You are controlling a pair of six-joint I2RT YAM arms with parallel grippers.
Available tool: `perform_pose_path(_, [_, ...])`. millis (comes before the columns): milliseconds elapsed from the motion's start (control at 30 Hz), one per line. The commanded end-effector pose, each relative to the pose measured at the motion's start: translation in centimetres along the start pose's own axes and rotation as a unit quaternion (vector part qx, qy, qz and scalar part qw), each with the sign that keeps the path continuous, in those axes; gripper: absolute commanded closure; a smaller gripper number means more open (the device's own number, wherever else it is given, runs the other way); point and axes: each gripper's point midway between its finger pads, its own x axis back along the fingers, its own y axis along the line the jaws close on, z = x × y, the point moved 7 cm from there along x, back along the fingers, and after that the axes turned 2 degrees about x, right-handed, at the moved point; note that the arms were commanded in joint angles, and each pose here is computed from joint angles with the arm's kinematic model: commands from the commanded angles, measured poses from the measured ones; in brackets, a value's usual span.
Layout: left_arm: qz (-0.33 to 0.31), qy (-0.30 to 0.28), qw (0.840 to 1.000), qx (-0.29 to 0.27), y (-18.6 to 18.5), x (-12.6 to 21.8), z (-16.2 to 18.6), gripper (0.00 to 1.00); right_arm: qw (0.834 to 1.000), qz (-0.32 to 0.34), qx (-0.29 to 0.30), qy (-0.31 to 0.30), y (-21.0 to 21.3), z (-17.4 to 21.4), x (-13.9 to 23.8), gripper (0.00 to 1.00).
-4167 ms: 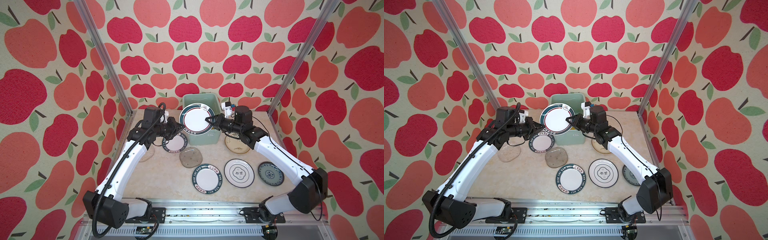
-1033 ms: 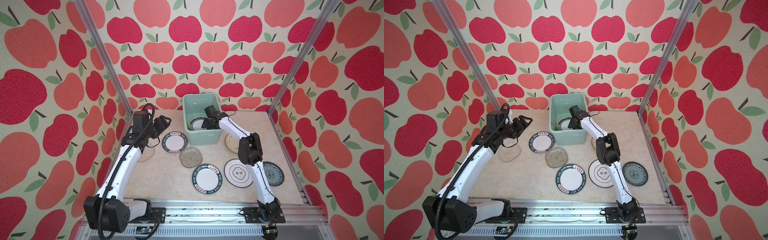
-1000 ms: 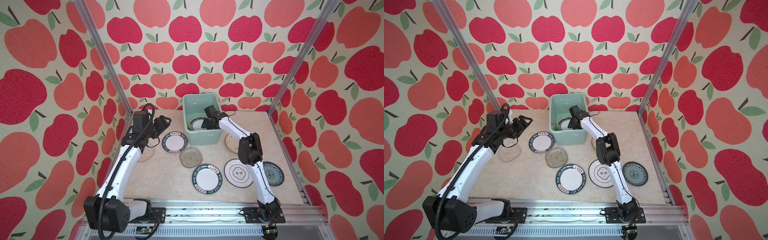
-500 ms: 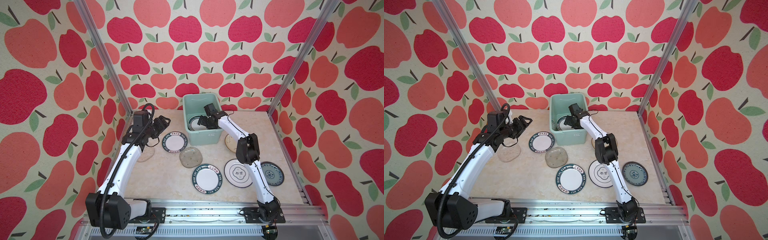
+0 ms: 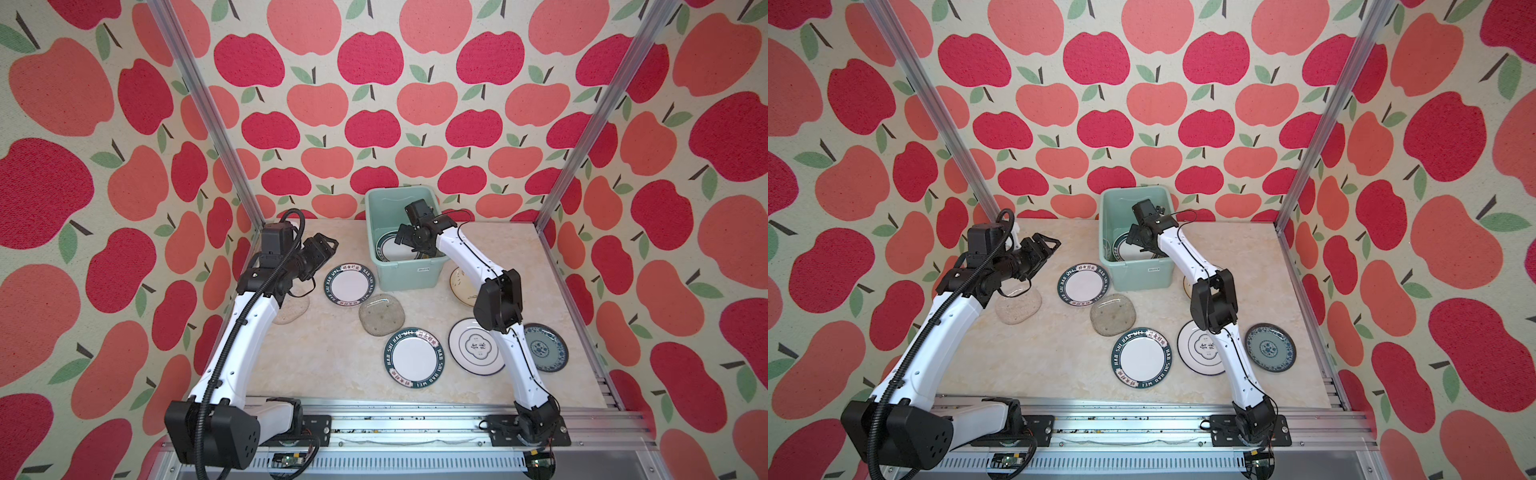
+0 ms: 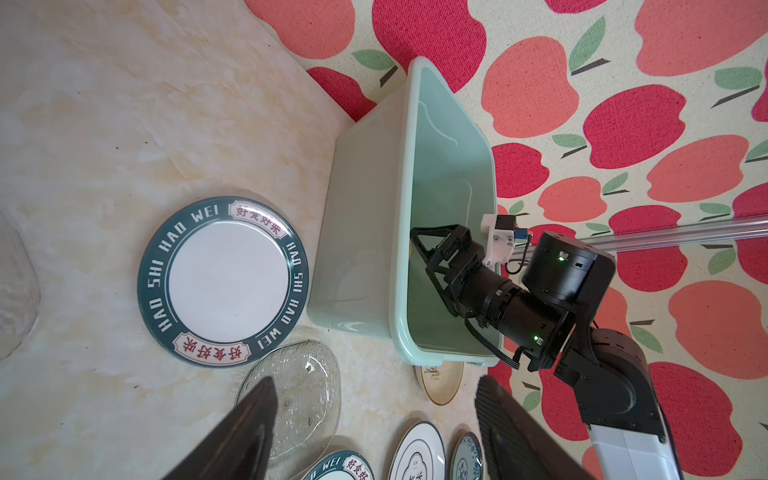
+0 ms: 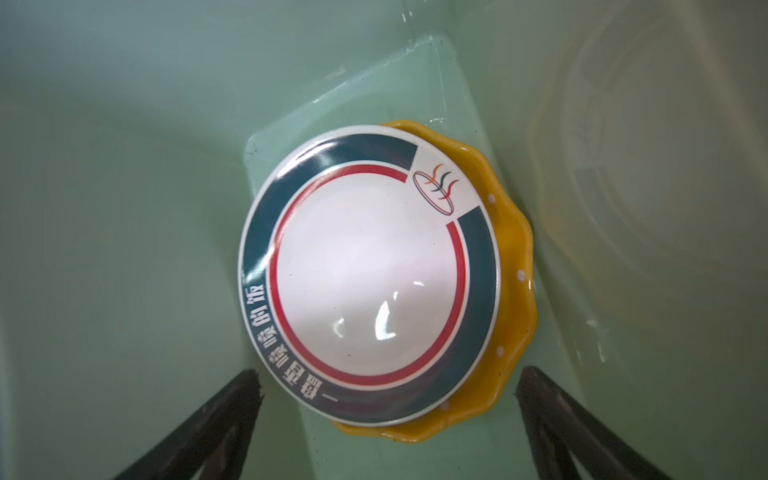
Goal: Place the plates into the plastic bin on the countertop
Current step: 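Open the right gripper and release the plate in the bin, then move the right gripper toward the green-rimmed plate while the left gripper approaches it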
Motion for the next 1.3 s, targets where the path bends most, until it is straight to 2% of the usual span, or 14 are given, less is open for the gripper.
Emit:
perform_pose_path(0, [-0.02,0.003,1.0,0.001,-0.2,2.5,0.5,0.23,0.998,-0.019,0.021,-0.057,1.6,-2.1,6.5,0.01])
perform_pose_path(200, [-0.027,0.044,0.999,0.013,0.1,5.7,3.4,0.22,0.993,-0.063,0.062,-0.082,2.7,-2.5,12.3,0.04])
perform_pose_path(333, [-0.035,0.108,0.993,0.02,0.0,7.3,6.9,0.22,0.982,-0.124,0.125,-0.069,2.4,-1.4,17.4,0.06])
perform_pose_path(467, [-0.034,0.187,0.982,0.02,0.0,8.2,11.1,0.22,0.956,-0.205,0.21,-0.028,0.5,2.1,23.1,0.07])
perform_pose_path(633, [-0.04,0.25,0.967,0.014,0.8,8.7,15.8,0.22,0.916,-0.298,0.268,0.028,-3.4,8.0,28.4,0.07])
perform_pose_path(767, [-0.047,0.286,0.957,0.001,1.7,7.4,19.2,0.23,0.891,-0.331,0.286,0.12,-6.5,13.3,28.6,0.09])
perform_pose_path(900, [-0.061,0.315,0.946,-0.037,2.1,5.5,22.4,0.22,0.878,-0.316,0.315,0.175,-9.1,17.0,26.5,0.1])
perform_pose_path(1033, [-0.08,0.33,0.938,-0.078,2.0,4.1,24.2,0.21,0.87,-0.276,0.355,0.201,-11.0,18.8,23.9,0.1])
perform_pose_path(1133, [-0.081,0.33,0.937,-0.086,2.0,3.1,24.8,0.21,0.861,-0.261,0.377,0.219,-11.7,19.8,21.8,0.1])
perform_pose_path(1267, [-0.086,0.333,0.934,-0.092,2.3,1.9,25.3,0.2,0.86,-0.254,0.379,0.228,-11.9,19.9,19.2,0.12])
